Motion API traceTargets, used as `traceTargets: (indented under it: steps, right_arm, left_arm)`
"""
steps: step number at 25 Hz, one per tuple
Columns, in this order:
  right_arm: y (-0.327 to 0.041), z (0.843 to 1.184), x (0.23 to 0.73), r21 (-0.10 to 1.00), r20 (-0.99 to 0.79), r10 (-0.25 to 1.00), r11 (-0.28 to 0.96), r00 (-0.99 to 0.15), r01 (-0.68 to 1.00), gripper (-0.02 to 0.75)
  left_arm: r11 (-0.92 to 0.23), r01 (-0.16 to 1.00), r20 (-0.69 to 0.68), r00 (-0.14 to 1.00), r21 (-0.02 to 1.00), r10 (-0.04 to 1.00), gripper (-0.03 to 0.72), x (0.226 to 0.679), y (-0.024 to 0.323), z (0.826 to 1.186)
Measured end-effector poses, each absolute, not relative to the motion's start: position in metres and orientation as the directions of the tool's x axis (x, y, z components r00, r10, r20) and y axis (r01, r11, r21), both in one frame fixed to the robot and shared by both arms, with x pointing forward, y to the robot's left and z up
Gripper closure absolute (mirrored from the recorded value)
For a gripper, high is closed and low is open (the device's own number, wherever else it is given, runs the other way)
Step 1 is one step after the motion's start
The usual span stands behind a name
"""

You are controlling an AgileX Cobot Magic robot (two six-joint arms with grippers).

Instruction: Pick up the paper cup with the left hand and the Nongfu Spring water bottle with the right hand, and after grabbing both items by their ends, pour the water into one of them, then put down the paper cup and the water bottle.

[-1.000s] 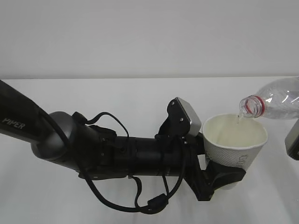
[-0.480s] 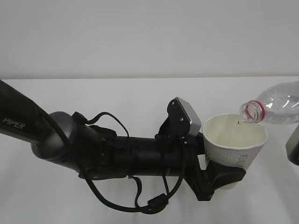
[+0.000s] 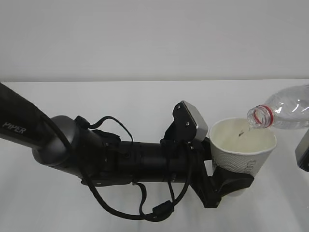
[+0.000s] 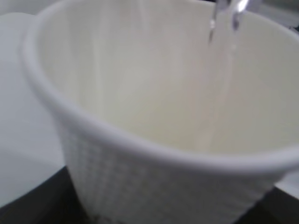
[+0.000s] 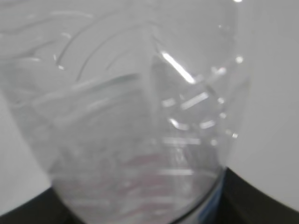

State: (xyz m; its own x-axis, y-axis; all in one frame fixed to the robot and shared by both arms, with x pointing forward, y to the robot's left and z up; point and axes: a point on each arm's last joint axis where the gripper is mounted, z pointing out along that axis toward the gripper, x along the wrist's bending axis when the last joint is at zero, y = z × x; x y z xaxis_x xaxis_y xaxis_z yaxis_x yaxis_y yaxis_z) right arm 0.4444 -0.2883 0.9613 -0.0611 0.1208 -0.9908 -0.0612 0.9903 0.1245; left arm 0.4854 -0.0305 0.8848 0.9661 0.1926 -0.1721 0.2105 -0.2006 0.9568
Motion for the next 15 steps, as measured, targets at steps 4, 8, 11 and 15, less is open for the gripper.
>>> traceTargets:
  steps: [4, 8, 11, 15]
  right_arm:
    - [-0.2883, 0.9613, 0.4444, 0.124, -0.991, 0.121, 0.99, -0.061, -0.061, 0.333]
    - [-0.2883, 0.9613, 0.4444, 0.124, -0.991, 0.121, 0.99, -0.061, -0.061, 0.333]
    - [-0.2883, 0.9613, 0.4444, 0.124, -0.991, 0.121, 0.99, -0.061, -0.061, 0.333]
    - [-0.2883, 0.9613, 0.4444, 0.124, -0.991, 0.121, 0.99, -0.061, -0.061, 0.333]
  left_arm:
    - [-0.201, 0.21, -0.172, 0.966, 0.957, 0.193, 0.155, 0.4854, -0.0305, 0.8848]
    - [-0.201, 0.21, -0.172, 0.966, 0.957, 0.193, 0.155, 0.4854, -0.0305, 0.8848]
    - [-0.201, 0.21, -0.172, 0.966, 0.957, 0.193, 0.155, 0.4854, -0.0305, 0.8848]
    - [-0.201, 0.21, -0.172, 0.966, 0.957, 0.193, 0.155, 0.4854, -0.0305, 0.8848]
